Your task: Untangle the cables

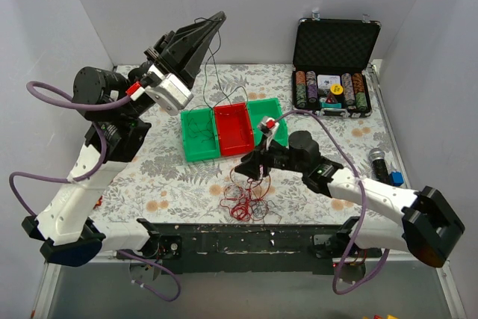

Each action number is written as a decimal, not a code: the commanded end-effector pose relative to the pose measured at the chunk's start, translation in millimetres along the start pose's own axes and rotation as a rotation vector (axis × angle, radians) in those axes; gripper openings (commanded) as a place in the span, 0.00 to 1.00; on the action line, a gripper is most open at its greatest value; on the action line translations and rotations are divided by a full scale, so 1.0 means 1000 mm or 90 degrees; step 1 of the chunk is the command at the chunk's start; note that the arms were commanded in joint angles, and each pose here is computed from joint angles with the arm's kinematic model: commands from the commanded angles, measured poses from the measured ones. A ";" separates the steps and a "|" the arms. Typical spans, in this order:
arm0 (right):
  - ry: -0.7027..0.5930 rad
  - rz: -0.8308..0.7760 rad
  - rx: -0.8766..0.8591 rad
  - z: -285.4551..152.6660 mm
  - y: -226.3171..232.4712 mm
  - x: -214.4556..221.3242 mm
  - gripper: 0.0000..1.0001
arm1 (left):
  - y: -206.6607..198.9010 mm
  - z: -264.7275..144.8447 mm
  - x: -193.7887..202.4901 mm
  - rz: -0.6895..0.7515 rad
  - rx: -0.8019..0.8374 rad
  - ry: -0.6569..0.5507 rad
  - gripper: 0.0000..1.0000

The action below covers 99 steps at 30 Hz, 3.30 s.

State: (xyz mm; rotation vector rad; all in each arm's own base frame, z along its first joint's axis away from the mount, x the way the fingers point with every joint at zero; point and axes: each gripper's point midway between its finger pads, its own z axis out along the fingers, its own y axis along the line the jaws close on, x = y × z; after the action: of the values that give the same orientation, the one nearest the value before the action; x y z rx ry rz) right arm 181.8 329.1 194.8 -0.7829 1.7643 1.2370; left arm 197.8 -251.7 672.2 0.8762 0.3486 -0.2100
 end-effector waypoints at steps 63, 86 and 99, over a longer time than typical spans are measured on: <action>0.043 -0.019 0.224 -0.040 -0.061 0.069 0.63 | 0.051 -0.068 0.113 0.143 -0.318 0.277 0.00; 0.044 -0.006 0.231 -0.042 -0.064 0.075 0.61 | 0.029 -0.116 0.227 0.106 -0.305 0.374 0.00; 0.049 -0.001 0.244 -0.045 -0.068 0.082 0.60 | -0.009 -0.167 0.283 0.116 -0.241 0.456 0.00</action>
State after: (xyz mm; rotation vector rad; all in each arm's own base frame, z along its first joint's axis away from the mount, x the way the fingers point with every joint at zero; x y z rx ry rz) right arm 184.2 260.0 93.2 -0.6371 2.0151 0.8355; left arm 420.7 -145.6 456.9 0.5721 0.9589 0.3317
